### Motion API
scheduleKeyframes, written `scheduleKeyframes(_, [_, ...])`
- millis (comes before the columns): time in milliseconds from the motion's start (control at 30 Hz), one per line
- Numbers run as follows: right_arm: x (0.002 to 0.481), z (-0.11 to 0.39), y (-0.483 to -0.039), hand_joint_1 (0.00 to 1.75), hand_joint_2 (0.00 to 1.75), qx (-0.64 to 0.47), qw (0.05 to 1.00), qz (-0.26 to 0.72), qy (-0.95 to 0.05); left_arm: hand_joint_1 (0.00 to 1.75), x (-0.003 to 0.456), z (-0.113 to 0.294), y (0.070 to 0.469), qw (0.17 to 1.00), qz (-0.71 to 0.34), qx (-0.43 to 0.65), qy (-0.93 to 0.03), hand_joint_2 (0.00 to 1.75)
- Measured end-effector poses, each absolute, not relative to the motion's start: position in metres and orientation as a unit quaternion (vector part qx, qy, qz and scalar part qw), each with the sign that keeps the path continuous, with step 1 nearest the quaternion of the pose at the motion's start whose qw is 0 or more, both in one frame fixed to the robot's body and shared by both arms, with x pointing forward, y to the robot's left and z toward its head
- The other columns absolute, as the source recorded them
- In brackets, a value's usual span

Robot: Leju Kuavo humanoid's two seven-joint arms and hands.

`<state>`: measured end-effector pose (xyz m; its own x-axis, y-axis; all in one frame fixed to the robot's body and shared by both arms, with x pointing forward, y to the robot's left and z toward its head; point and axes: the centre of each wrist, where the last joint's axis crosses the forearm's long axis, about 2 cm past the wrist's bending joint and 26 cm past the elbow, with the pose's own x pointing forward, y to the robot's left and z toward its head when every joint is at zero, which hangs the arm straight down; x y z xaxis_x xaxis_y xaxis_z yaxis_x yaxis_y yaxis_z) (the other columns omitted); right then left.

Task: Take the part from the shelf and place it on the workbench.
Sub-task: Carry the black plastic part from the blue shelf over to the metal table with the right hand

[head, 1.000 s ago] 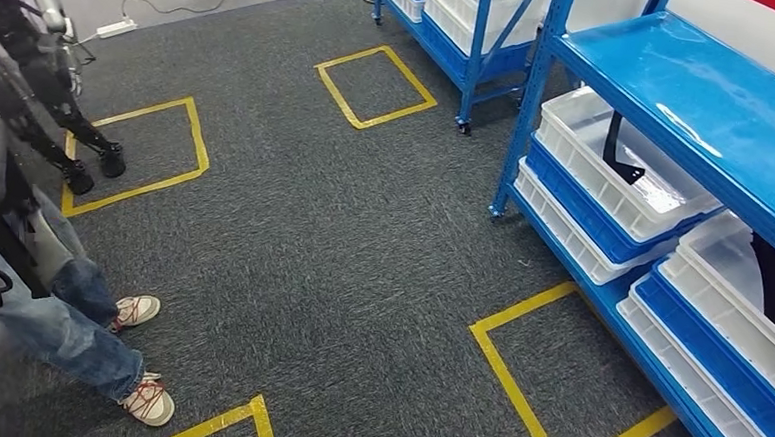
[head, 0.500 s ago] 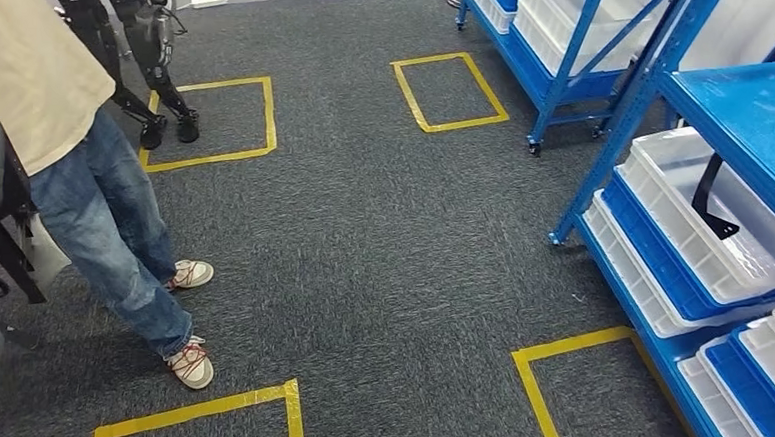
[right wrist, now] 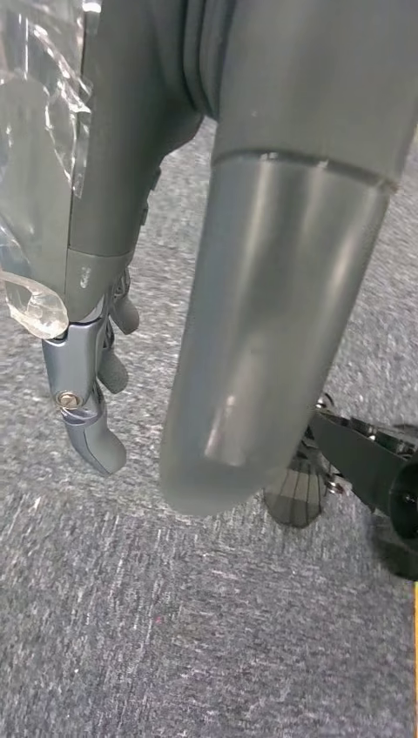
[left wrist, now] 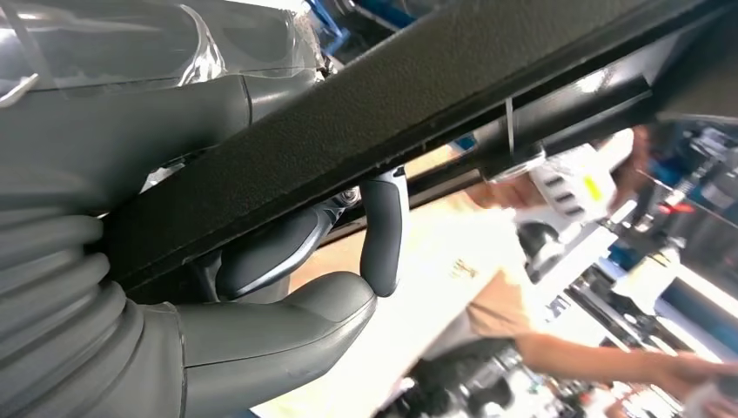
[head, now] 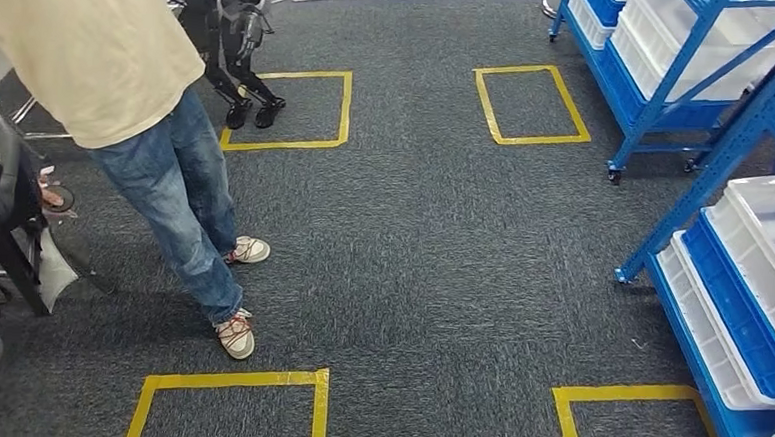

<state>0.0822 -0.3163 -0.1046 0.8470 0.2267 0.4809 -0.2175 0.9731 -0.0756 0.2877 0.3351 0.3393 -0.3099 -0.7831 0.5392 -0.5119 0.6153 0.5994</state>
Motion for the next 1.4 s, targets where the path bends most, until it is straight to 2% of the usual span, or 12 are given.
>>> scheduleKeyframes(1400, [0.0858, -0.1040, -0.3130, 0.00, 0.00, -0.003, 0.962, 0.114, -0.250, 1.75, 0.2877, 0.3385, 0.3296, 0.433, -0.180, 0.391, -0.792, 1.75])
